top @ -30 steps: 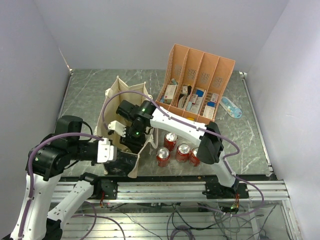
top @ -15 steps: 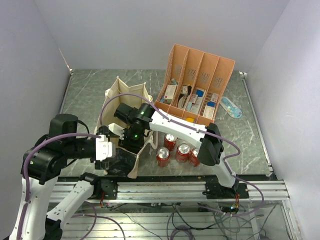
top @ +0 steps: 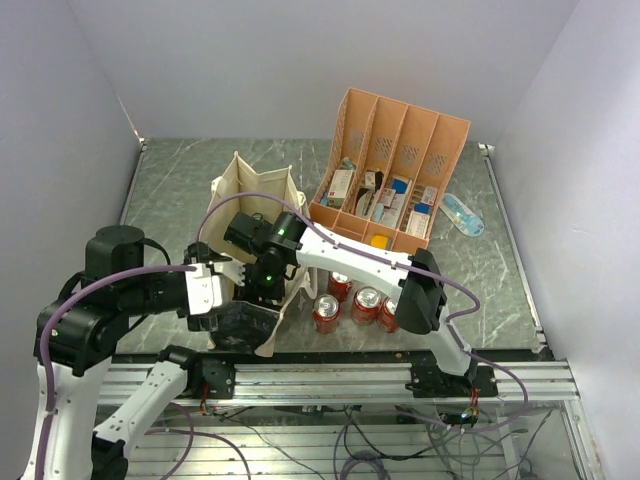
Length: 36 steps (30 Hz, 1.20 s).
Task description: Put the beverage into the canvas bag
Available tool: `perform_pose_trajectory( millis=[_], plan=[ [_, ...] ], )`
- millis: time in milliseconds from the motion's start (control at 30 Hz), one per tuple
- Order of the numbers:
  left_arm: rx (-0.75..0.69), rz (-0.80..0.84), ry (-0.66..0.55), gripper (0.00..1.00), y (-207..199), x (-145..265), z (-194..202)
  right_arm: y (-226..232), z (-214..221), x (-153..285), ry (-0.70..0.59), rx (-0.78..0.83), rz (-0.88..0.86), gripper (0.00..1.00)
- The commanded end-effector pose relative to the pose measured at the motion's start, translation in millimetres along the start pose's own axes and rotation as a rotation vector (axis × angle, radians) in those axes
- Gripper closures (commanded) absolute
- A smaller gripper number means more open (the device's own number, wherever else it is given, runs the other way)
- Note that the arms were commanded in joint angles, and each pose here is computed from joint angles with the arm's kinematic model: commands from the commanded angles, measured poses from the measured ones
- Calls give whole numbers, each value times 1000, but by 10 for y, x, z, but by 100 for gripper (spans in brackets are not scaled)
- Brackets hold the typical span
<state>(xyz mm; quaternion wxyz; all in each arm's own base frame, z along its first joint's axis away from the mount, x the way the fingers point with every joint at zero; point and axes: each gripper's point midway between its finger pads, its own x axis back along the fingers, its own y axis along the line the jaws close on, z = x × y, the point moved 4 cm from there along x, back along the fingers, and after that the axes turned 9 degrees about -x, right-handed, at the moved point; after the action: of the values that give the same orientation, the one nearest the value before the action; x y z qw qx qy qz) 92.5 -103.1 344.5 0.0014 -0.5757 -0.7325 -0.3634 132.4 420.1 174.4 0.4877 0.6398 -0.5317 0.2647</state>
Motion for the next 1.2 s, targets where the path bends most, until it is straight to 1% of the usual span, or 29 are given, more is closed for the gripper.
perform_pose_trajectory(
  millis=[0, 67, 233, 533, 933, 1067, 1167],
  plan=[
    [-29, -77, 5, 8, 128, 82, -79, 120, -83, 132, -46, 25, -11, 36],
    [-28, -81, 10, 8, 128, 89, -73, 115, -106, 150, -54, 30, -3, 30],
    [-21, -92, 20, 8, 138, 92, -54, 85, -188, 238, -87, 42, 17, 20],
    [46, -127, 31, 10, 178, 88, -30, 55, -344, 508, -178, 67, 45, 12],
    [130, -221, 64, 11, 314, 163, -39, -13, -432, 903, -309, 51, 46, 10],
    [158, -247, 66, 11, 354, 174, -35, -12, -418, 989, -340, 40, 40, 10],
    [177, -260, 59, 11, 378, 175, -44, -31, -401, 991, -340, 33, 41, 10]
  ],
)
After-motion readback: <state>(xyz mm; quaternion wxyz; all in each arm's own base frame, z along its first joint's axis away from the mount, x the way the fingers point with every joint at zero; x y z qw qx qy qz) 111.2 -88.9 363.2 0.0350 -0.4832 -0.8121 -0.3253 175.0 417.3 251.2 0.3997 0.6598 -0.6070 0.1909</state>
